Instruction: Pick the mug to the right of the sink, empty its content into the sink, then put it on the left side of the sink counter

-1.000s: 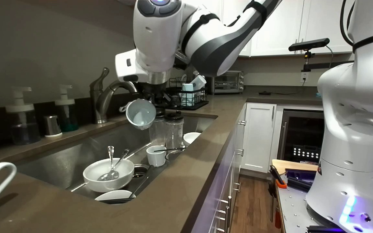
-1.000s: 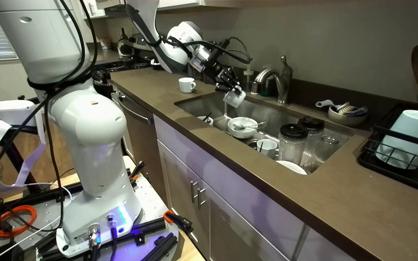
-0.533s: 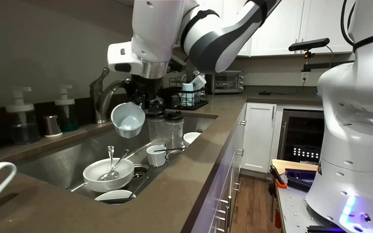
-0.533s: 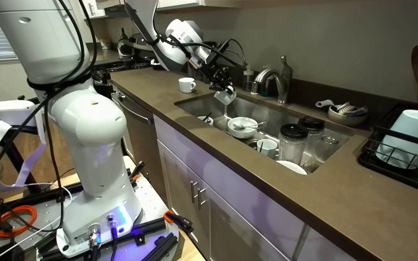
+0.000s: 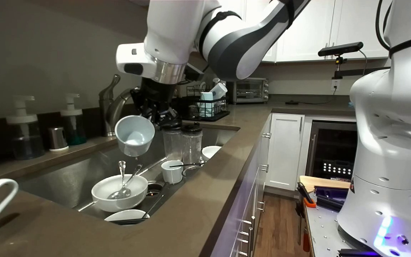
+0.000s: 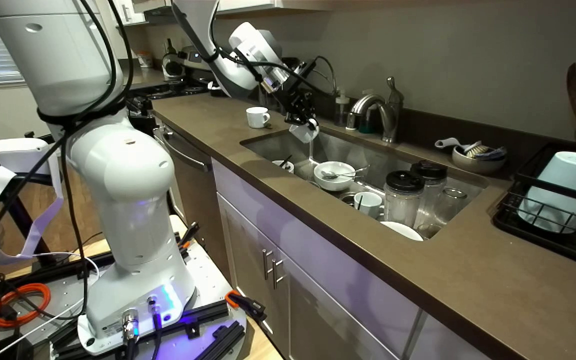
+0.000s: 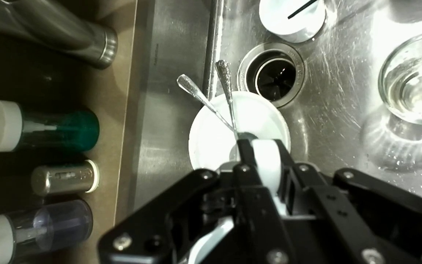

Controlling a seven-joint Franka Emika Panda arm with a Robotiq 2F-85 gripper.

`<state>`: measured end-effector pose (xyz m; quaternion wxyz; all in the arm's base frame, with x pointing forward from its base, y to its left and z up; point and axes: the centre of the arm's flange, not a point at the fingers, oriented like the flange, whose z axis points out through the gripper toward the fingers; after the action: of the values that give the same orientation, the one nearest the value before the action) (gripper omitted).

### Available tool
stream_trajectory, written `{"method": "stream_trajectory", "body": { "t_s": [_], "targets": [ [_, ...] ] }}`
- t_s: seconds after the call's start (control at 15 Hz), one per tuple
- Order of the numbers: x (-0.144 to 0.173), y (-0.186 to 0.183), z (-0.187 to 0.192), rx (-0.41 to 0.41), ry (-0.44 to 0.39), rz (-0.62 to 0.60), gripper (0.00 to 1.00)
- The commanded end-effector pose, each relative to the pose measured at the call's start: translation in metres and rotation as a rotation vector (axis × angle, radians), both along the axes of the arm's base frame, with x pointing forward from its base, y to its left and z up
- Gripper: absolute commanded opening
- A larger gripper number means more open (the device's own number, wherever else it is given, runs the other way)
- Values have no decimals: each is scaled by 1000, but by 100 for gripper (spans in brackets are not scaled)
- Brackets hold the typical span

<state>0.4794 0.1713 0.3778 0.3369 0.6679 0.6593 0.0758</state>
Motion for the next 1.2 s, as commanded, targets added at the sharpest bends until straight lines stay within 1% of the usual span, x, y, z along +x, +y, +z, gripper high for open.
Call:
{"method": "stream_trajectory", "body": {
  "t_s": [0.0,0.4,0.47,0.73,0.87,1.07,1.13],
  "targets": [
    [0,0,0,0,0,0,16],
    [0,0,0,-1,0,1,16],
    [0,0,0,-1,0,1,4],
    [-8,-6,-5,37,51,27,4],
    [-11,-4,-4,65,78,47,4],
    [-12,4,2,75,104,72,4],
    [-13,9,5,90,119,87,4]
  ]
}}
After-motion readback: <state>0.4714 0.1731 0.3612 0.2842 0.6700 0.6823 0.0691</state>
